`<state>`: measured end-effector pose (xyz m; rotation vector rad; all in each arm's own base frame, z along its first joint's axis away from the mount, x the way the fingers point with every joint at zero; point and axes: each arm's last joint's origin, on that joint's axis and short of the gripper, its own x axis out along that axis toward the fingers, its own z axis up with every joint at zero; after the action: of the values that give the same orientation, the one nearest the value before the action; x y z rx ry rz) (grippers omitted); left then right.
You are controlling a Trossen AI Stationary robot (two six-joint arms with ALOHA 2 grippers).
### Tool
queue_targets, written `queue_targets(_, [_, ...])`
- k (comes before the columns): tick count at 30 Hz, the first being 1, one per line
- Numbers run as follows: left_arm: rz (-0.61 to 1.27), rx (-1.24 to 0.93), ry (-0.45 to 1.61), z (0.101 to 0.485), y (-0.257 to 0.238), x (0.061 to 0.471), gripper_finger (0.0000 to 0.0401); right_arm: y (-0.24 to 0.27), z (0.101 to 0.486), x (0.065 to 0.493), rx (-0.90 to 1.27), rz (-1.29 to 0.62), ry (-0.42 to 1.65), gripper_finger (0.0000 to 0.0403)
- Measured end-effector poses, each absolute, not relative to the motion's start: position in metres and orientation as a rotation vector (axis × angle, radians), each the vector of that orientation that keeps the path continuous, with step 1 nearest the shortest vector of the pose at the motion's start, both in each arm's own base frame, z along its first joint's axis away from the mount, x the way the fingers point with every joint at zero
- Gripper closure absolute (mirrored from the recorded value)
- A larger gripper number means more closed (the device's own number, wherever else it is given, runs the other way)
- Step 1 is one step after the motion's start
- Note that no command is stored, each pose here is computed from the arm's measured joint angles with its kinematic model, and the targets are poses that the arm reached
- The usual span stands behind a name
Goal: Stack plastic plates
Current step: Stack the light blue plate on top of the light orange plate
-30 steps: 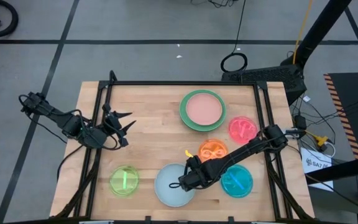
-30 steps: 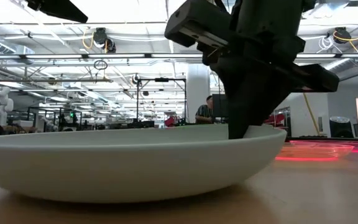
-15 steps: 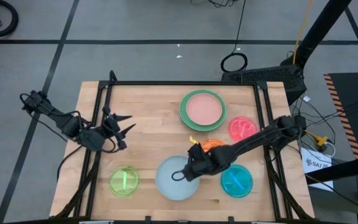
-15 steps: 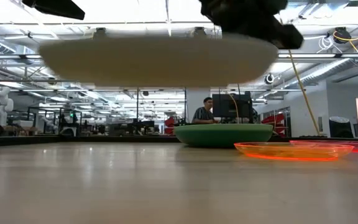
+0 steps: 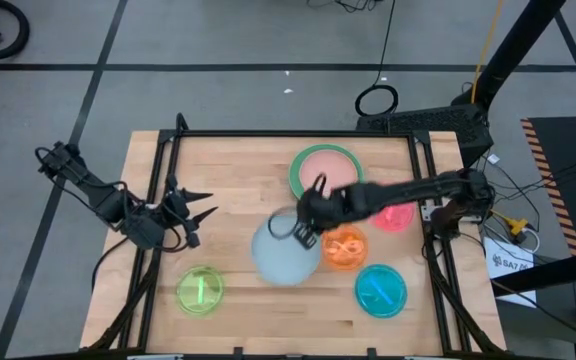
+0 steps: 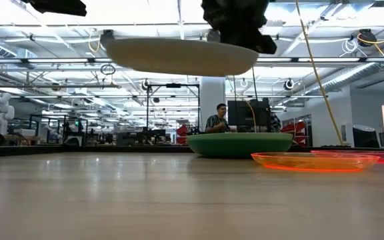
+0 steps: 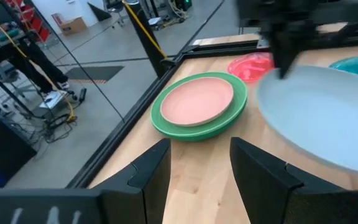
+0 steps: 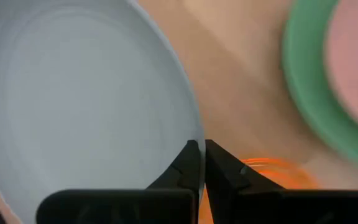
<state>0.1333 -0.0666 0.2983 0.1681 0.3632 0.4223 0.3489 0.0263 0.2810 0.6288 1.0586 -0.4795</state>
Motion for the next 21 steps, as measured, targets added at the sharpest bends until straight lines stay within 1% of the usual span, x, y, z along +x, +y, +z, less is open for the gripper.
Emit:
queue_targets(5, [0.397, 0.118, 0.356, 0.298, -0.070, 0.132, 0.0229, -0.031, 0.293, 0.327, 0.576, -0.507, 1.142, 0.0400])
queue_targets(10, [0.382, 0.067, 0.350, 0.297, -0.073, 0.130, 0.0229, -0.091, 0.301, 0.304, 0.576, -0.507, 1.160, 0.0400])
queue_targets(15, [0.375, 0.032, 0.352, 0.296, -0.075, 0.127, 0.0229, -0.148, 0.297, 0.283, 0.600, -0.505, 1.151, 0.0400])
queue_targets(21, [0.380, 0.000, 0.346, 0.296, -0.075, 0.127, 0.0229, -0.201, 0.285, 0.262, 0.638, -0.514, 1.136, 0.0400])
